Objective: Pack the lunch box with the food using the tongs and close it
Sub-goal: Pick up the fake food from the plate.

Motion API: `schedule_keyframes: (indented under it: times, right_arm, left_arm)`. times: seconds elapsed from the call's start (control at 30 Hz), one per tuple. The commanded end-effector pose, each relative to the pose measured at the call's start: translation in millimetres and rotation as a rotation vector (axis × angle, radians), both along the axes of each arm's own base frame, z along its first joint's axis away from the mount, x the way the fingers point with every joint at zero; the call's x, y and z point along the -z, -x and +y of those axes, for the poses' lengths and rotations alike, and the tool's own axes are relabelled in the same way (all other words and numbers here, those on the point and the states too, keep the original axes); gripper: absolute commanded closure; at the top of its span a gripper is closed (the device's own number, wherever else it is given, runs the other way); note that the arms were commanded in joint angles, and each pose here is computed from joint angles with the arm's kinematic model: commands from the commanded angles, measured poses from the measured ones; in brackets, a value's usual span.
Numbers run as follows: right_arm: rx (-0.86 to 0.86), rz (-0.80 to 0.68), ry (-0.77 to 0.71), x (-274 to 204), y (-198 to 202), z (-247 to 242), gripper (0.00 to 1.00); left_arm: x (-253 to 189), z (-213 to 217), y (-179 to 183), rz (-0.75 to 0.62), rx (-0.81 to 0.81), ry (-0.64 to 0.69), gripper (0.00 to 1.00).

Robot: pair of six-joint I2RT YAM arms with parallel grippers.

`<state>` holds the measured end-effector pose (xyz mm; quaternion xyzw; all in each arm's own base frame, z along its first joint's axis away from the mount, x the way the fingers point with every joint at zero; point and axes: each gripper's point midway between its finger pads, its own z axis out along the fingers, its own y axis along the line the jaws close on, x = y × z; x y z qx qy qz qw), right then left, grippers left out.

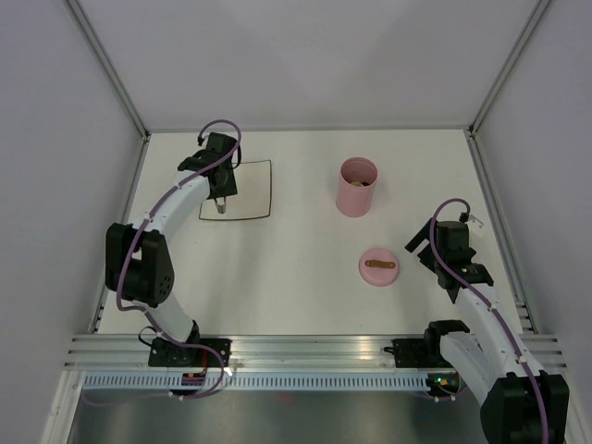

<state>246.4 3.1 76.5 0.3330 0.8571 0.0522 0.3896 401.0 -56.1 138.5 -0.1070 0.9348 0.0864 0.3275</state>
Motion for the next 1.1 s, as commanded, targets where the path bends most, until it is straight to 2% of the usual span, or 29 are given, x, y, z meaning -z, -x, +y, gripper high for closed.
schedule_keyframes:
  times: [0.0, 0.87, 1.07]
  right_arm:
    - [0.025, -0.027, 0.009, -8.8, -7.2, -4.1, 0.02]
    - [0.012, -0.006, 0.018, -1.3, -15.1, -3.7, 0.02]
    - [0.017, -0.002, 0.014, -0.1, -15.3, -3.8, 0.02]
  left_arm:
    - [-10.7, -2.2, -24.1, -0.080, -0.062, 0.034, 0.45]
    - [13.0, -7.0, -55.6, -0.103, -0.176, 0.069, 0.45]
    - [16.0, -8.5, -59.1, -0.107, -0.170, 0.072, 0.54]
